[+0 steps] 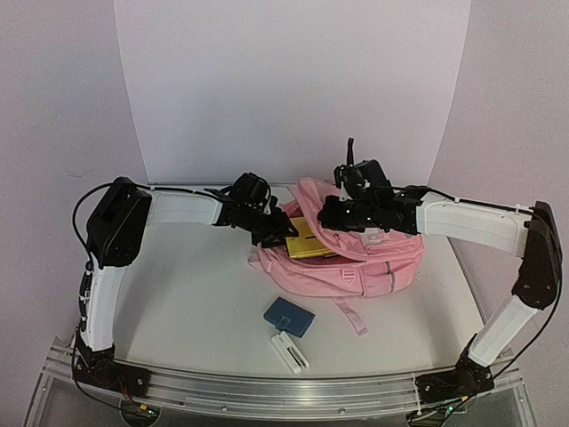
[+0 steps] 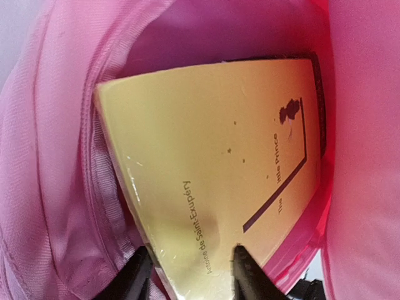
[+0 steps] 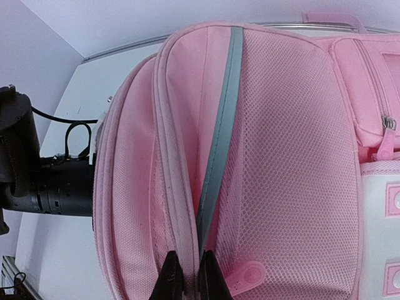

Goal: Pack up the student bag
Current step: Place the book in the student bag.

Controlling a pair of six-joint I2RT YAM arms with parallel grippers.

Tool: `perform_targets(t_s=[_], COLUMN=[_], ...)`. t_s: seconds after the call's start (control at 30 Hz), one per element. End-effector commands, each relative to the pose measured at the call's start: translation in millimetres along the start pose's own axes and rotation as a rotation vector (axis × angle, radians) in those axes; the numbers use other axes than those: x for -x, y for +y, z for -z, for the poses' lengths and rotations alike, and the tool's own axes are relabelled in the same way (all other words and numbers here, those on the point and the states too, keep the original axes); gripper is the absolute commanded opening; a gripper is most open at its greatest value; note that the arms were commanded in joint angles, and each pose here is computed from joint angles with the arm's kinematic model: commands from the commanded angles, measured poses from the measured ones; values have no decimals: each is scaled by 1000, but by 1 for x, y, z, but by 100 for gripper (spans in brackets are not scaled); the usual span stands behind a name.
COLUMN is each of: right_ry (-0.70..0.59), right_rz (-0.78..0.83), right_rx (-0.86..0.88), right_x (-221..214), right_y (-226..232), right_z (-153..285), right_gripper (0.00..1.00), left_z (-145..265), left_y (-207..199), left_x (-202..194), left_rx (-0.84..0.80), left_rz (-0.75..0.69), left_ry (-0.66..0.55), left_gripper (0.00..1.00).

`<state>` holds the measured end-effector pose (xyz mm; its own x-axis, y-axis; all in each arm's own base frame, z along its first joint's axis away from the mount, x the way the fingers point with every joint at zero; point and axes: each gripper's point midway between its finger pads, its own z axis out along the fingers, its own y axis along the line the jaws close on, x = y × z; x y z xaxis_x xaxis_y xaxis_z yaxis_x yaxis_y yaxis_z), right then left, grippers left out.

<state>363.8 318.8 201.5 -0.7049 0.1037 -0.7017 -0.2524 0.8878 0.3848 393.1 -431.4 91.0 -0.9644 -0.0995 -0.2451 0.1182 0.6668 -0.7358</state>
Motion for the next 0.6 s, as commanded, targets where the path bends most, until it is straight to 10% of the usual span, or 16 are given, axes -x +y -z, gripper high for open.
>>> perform_targets(t_s=[0.0,0.57], right_ry=[-137,-151], right_rz=[-27,-34], right_rx=[121,102], right_x=[40,39], right_y=[33,26], right_z=[27,35], right_gripper=[0,0], left_z=[6,-19], left_y=[-18,-92], left_x=[-1,1], left_rx=[-42,-308], left_rz=[-28,-156], left_ry=[8,15], left_gripper=[36,25])
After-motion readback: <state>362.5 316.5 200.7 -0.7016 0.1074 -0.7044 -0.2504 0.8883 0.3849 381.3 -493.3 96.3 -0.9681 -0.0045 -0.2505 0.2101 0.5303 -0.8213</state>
